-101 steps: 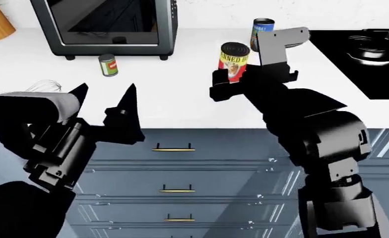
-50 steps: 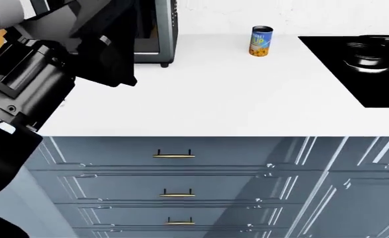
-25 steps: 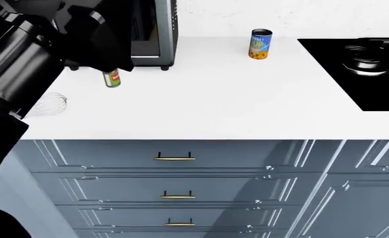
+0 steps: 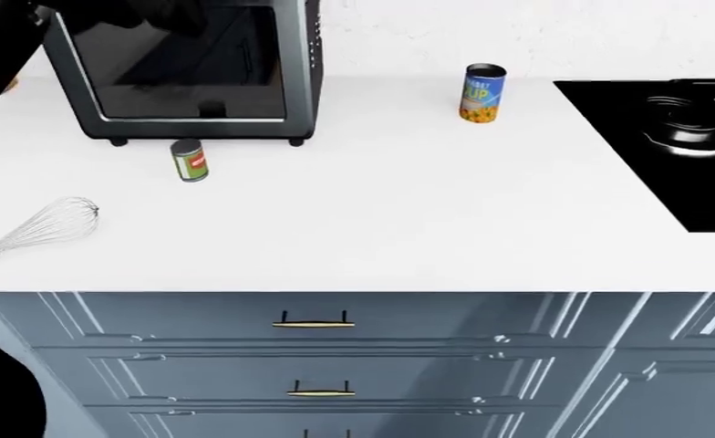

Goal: Pick the cans from the counter and place them in their designated side in the cabinet.

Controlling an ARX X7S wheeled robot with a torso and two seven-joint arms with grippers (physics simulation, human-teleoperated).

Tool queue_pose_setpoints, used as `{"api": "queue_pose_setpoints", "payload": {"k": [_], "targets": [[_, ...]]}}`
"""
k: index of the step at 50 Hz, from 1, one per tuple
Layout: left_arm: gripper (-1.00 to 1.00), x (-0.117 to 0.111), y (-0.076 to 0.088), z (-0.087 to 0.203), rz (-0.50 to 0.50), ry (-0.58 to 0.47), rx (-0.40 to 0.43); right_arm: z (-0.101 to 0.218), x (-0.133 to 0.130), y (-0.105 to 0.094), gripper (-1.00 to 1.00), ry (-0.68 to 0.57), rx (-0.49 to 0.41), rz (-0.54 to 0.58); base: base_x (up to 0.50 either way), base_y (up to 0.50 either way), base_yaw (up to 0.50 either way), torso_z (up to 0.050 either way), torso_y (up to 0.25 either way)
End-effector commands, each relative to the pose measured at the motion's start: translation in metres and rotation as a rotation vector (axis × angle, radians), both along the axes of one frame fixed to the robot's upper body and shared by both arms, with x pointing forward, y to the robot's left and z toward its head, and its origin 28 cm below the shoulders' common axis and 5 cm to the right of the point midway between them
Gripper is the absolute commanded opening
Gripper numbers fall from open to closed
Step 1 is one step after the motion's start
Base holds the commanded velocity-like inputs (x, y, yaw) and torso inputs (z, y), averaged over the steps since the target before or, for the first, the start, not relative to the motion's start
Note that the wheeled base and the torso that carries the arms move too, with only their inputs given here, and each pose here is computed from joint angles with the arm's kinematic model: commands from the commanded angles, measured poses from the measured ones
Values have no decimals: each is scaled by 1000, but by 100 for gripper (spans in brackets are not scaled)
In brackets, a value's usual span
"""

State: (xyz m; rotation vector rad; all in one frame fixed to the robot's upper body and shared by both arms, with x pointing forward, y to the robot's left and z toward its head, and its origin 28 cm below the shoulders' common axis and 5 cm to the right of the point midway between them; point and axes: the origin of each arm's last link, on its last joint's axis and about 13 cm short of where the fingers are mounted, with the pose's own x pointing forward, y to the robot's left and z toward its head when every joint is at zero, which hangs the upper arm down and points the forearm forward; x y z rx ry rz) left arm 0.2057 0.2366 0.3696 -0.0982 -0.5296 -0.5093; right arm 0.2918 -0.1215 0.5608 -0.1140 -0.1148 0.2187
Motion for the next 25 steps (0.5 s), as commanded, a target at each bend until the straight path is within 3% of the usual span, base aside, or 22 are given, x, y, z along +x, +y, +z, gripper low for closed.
{"api": "queue_pose_setpoints", "payload": {"k": [1,25], "targets": [[100,-2,-1,4,-4,-3,-1,4,-3,-1,-100,-21,-6,-3,316,-223,0,23,0],[100,-3,-1,2,-2,8,6,4,-3,-1,-100,-21,-6,-3,214,-231,0,0,0]]}}
